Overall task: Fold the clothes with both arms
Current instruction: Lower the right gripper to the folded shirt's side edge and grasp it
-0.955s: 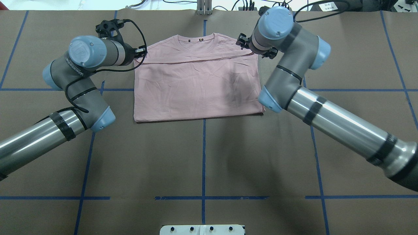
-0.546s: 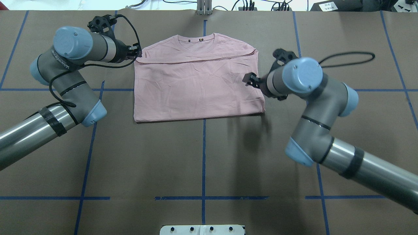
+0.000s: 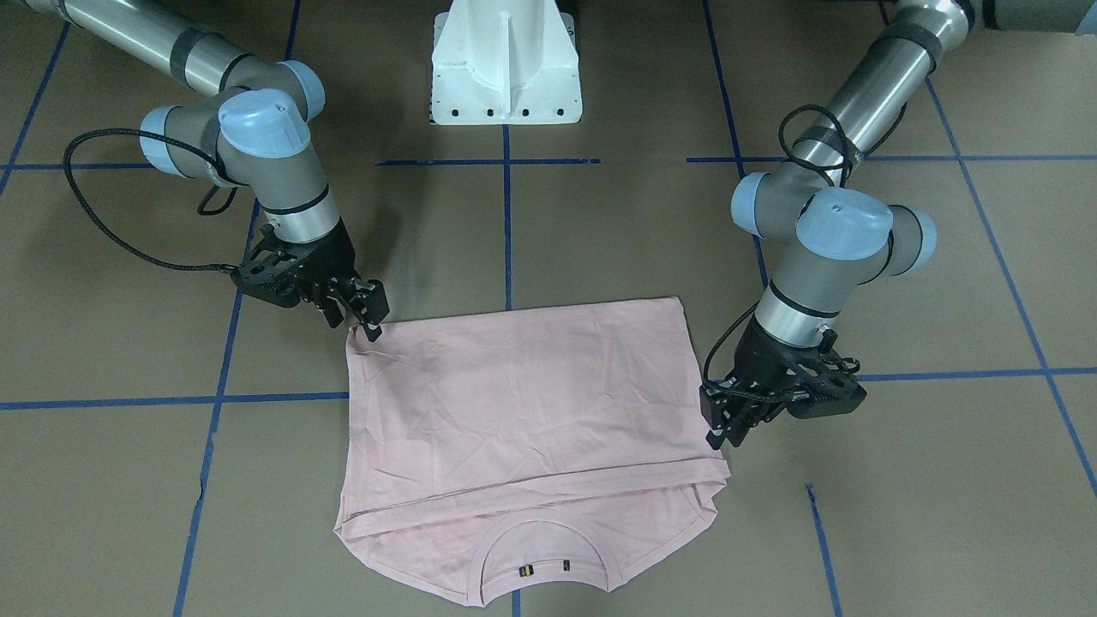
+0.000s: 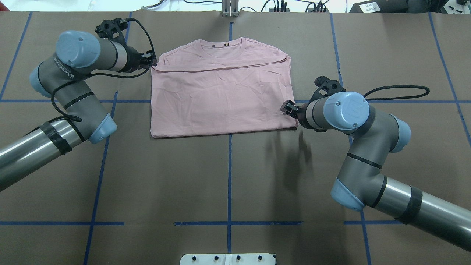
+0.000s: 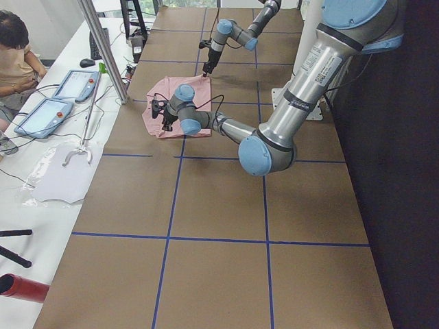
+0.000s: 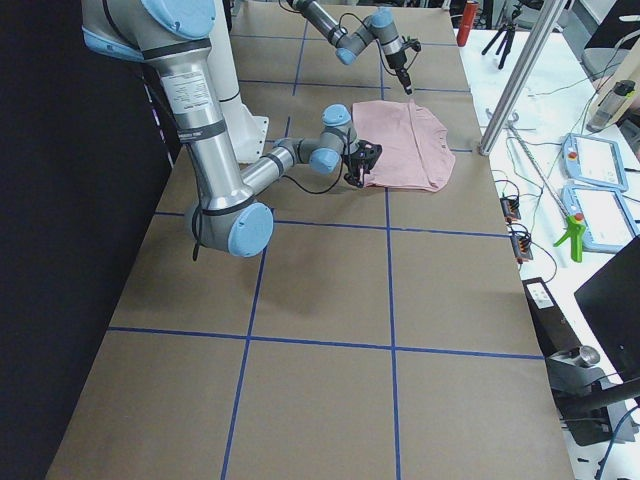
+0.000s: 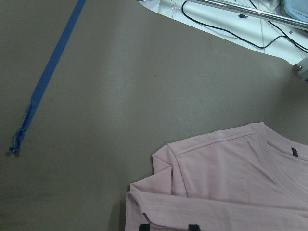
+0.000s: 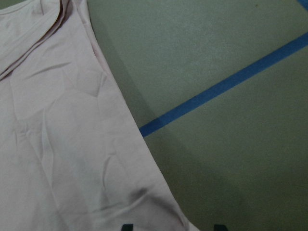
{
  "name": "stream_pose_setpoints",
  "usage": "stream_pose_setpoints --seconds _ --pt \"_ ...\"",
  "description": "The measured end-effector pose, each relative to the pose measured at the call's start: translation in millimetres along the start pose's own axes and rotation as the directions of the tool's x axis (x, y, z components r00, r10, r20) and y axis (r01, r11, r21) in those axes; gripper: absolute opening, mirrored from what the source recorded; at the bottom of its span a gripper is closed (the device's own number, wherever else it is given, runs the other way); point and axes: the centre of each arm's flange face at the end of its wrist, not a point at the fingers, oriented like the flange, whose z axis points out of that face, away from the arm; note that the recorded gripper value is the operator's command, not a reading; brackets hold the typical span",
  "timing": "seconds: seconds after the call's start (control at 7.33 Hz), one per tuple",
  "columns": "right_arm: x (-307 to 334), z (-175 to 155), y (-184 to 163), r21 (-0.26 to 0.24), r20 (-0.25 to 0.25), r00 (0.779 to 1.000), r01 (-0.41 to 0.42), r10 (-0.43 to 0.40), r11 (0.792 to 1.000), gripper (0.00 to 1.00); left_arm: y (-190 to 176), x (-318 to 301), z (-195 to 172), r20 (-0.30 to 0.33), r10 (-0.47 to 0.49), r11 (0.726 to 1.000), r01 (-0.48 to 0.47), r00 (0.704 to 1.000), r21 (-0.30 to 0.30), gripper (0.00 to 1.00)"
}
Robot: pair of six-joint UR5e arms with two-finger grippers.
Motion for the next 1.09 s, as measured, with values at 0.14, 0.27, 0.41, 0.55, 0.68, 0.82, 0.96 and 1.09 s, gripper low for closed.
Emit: stream_pose_setpoints --seconds 0.14,0.27,0.41,0.55,0.68,0.82,0.96,1.09 --pt "1.3 1.4 1.0 -0.001 -0.004 1.000 0.000 0.000 1.000 0.20 0.1 0.1 -0.4 -0.001 0.000 1.000 0.000 1.000 0.000 0.38" --pt "4.3 2.6 0.8 0.000 -0.008 1.000 -0.001 0.001 1.000 0.00 0.0 1.7 -1.9 -0.004 0.000 1.000 0.000 1.000 0.001 0.38" --pt "8.1 3.4 0.6 0.000 -0.013 1.000 -0.001 0.001 1.000 0.00 0.3 2.0 -3.9 -0.008 0.000 1.000 0.000 1.000 0.002 0.38" --pt "10.8 3.2 0.4 -0.001 -0.016 1.000 -0.001 0.001 1.000 0.00 0.9 0.9 -5.3 -0.009 0.000 1.000 0.000 1.000 0.003 0.38" --pt "13.8 3.8 0.2 -0.004 -0.020 1.000 0.000 0.000 1.000 0.00 1.3 1.0 -6.8 -0.011 0.000 1.000 0.000 1.000 0.003 0.38" --pt "17.3 0.3 -0.1 -0.006 -0.018 1.000 0.001 -0.001 1.000 0.00 1.3 1.4 -7.8 -0.013 0.000 1.000 0.000 1.000 0.003 0.38" --pt "23.1 -12.6 0.5 -0.015 -0.005 1.000 0.002 -0.002 1.000 0.00 1.4 1.7 -8.1 -0.013 0.000 1.000 0.000 1.000 0.004 0.38" --pt "33.6 -35.9 3.1 -0.040 0.017 1.000 0.006 -0.005 0.999 0.00 1.3 2.0 -8.2 -0.013 0.000 1.000 0.000 1.000 0.004 0.38"
